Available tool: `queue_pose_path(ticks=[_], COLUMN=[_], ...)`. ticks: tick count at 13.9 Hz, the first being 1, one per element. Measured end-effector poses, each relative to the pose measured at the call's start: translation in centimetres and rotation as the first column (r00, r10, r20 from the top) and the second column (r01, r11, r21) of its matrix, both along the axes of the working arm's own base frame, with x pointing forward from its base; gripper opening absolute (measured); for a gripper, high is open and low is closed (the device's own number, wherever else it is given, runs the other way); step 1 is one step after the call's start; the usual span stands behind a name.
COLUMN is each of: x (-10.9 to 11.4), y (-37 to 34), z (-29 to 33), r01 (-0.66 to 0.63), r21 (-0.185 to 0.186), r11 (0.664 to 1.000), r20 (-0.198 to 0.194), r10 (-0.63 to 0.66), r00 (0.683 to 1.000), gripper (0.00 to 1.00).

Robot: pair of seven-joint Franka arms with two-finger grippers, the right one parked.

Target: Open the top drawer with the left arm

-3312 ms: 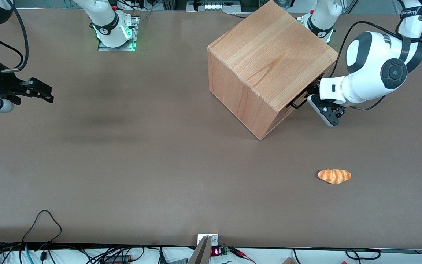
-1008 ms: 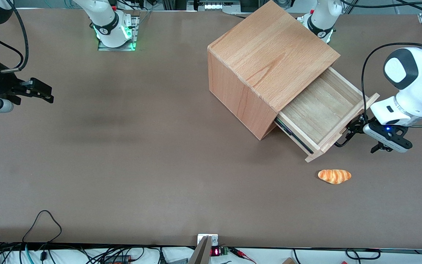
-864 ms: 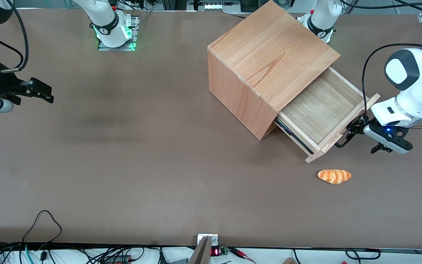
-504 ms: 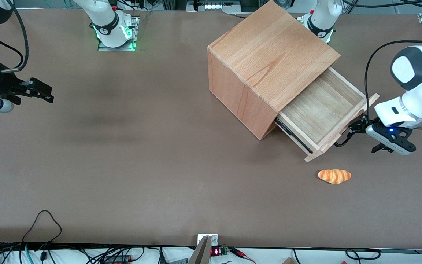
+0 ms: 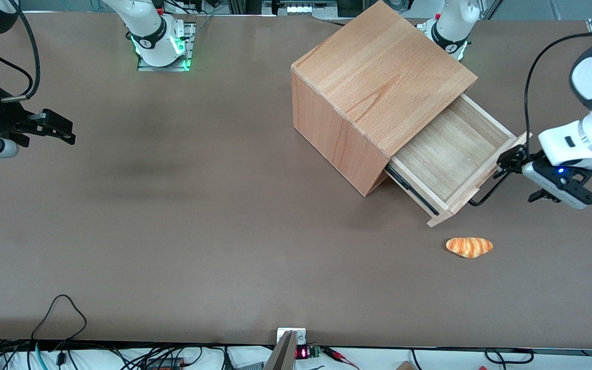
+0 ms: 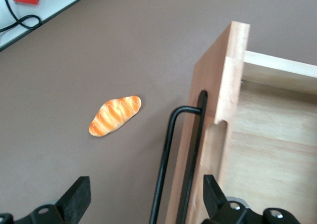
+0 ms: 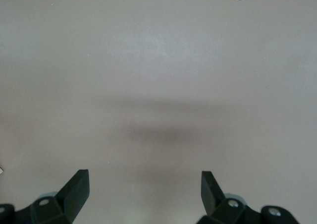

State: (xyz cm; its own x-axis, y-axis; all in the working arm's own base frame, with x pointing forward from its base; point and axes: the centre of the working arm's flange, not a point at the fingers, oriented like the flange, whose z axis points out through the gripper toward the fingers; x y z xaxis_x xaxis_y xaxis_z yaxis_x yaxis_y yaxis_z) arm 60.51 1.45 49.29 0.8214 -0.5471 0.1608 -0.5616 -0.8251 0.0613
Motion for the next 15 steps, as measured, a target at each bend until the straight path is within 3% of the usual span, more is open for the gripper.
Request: queue_pose_path(ticks=[3,8,10,12,15], x=[-2.2,-6.6,-7.1,-7.2,-7.2], y=[1.3,3.6,3.7,4.1,4.0], z=[4.6,10.0,10.5,10.6,11.0], r01=[-0.156,-0.446,-0.489,-0.499,-0.499], r21=[0.010,0.040,0.054,0.098,0.108], r11=[0.988,0.894,0.871,0.861,0.860], r20=[-0.038,-0.090,-0.098,-0.081,-0.072], r10=[0.156,0.447,0.492,0.507,0.507], r00=[0.987,0.890,0.865,0.858,0.859], gripper=[1.00,1.00,1.00,1.00,1.00])
